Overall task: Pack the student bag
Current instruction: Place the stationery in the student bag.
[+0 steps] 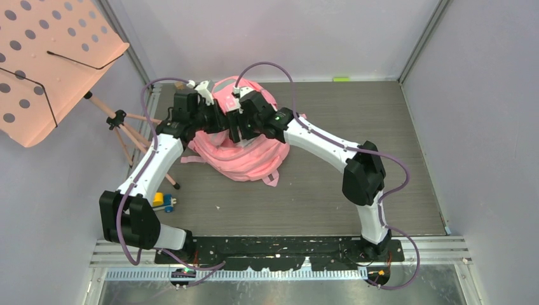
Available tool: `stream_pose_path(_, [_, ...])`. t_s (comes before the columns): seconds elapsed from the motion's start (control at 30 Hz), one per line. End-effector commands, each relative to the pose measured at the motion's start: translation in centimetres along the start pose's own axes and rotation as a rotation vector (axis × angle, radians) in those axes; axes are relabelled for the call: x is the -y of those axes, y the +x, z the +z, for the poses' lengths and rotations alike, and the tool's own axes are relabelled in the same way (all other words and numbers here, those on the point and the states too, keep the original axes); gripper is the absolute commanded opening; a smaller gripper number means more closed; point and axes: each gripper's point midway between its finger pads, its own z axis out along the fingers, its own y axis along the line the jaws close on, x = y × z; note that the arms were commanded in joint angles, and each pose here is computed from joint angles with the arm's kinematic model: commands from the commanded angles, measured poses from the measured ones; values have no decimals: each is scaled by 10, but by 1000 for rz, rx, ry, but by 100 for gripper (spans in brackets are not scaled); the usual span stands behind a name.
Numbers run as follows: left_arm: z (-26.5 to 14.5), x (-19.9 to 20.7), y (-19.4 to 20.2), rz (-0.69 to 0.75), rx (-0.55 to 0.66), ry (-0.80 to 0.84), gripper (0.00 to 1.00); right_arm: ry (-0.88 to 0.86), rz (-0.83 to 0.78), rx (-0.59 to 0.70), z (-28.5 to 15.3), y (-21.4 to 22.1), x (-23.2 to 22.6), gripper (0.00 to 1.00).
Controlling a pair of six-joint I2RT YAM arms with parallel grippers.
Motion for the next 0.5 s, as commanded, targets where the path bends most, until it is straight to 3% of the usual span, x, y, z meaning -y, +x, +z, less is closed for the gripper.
stream_pose_path(0.0, [-5, 13, -13, -4, 40, 48, 0, -41, -14, 122, -62, -45, -14, 77])
stream_pose_path(0.23, [-4, 13, -12, -5, 37, 48, 0, 38, -21, 163, -113, -56, 16, 87])
stream_pose_path(0.47, [-4, 12, -12, -6, 37, 47, 0, 107, 124, 136, -118, -55, 94, 88])
